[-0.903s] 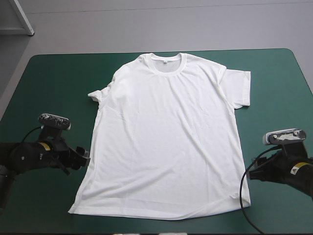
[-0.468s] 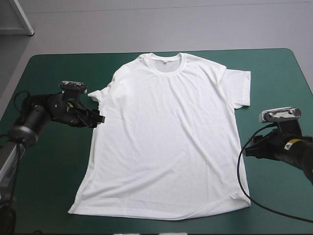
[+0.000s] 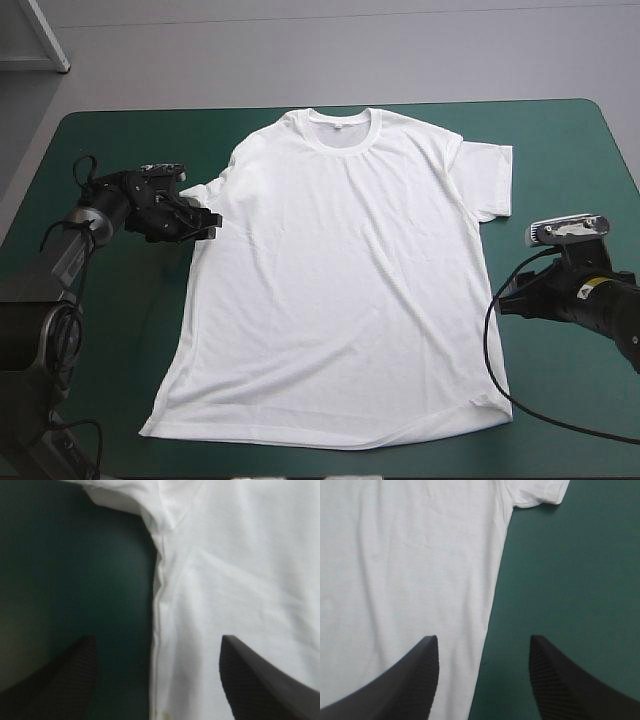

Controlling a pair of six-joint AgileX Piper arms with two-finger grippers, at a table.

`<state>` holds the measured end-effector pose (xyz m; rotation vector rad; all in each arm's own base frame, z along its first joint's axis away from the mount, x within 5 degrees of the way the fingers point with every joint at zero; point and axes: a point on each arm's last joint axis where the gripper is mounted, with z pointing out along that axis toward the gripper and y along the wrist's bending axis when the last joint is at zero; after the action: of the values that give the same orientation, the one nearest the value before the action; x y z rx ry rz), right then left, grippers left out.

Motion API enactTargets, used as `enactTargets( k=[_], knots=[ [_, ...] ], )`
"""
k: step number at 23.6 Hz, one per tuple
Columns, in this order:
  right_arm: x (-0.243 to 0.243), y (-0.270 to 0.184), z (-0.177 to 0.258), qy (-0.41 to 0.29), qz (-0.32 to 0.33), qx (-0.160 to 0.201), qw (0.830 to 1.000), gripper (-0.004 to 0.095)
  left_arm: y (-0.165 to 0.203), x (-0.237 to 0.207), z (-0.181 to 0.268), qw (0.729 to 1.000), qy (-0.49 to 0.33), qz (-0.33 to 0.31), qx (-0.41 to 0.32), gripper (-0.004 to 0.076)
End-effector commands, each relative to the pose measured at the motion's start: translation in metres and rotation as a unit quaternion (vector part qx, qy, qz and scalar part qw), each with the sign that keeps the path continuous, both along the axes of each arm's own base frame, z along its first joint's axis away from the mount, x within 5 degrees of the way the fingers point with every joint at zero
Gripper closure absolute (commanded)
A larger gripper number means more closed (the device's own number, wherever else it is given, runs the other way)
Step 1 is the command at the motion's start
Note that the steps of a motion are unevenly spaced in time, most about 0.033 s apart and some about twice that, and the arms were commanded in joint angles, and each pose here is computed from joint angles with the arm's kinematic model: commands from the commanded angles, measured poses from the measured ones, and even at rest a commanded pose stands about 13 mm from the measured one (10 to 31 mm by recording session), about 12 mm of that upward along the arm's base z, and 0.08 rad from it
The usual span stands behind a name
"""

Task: Fold the cloth

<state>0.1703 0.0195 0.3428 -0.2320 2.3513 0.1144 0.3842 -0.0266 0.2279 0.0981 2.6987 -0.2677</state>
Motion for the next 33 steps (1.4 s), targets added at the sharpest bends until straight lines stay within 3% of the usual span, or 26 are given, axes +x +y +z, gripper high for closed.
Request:
enactTargets(
  k=[1,6,8,14,16,21,25,30,33],
  knots=[
    [0.003,-0.001,0.017,-0.055,-0.005,0.004,0.998,0.0399,-0.007,0.012,0.018,0.999,-0.043,-0.013,-0.01,0.0236],
    [0.003,-0.001,0.017,-0.056,-0.005,0.004,0.998,0.04,-0.008,0.019,0.007,1.0,-0.026,-0.015,-0.01,0.0244],
    [0.004,-0.001,0.018,-0.057,-0.005,0.004,0.998,0.04,-0.008,0.019,0.004,1.0,-0.019,-0.016,-0.012,0.029],
    [0.005,-0.001,0.02,-0.072,-0.008,0.005,0.997,0.0399,-0.018,0.017,0.003,0.998,-0.015,-0.064,0.002,0.0614],
    [0.006,-0.002,0.021,-0.079,-0.009,0.005,0.997,0.0399,-0.019,0.017,0.002,0.998,-0.015,-0.068,0.006,0.0669],
    [0.022,0.001,0.007,-0.041,0.001,0.009,0.999,0.0399,-0.019,0.018,-0.001,0.997,-0.016,-0.07,0.009,0.0705],
    [0.085,0.008,-0.037,0.021,0.012,0.028,0.999,0.0399,-0.02,0.016,-0.001,0.997,-0.007,-0.077,0.008,0.0705],
    [0.154,0.011,-0.073,0.075,0.016,0.015,0.997,0.0399,-0.02,0.016,-0.002,0.996,-0.005,-0.083,0.01,0.0705],
    [0.17,0.011,-0.084,0.088,0.016,0.014,0.996,0.04,-0.02,0.016,-0.002,0.996,-0.005,-0.083,0.01,0.0705]
  ],
)
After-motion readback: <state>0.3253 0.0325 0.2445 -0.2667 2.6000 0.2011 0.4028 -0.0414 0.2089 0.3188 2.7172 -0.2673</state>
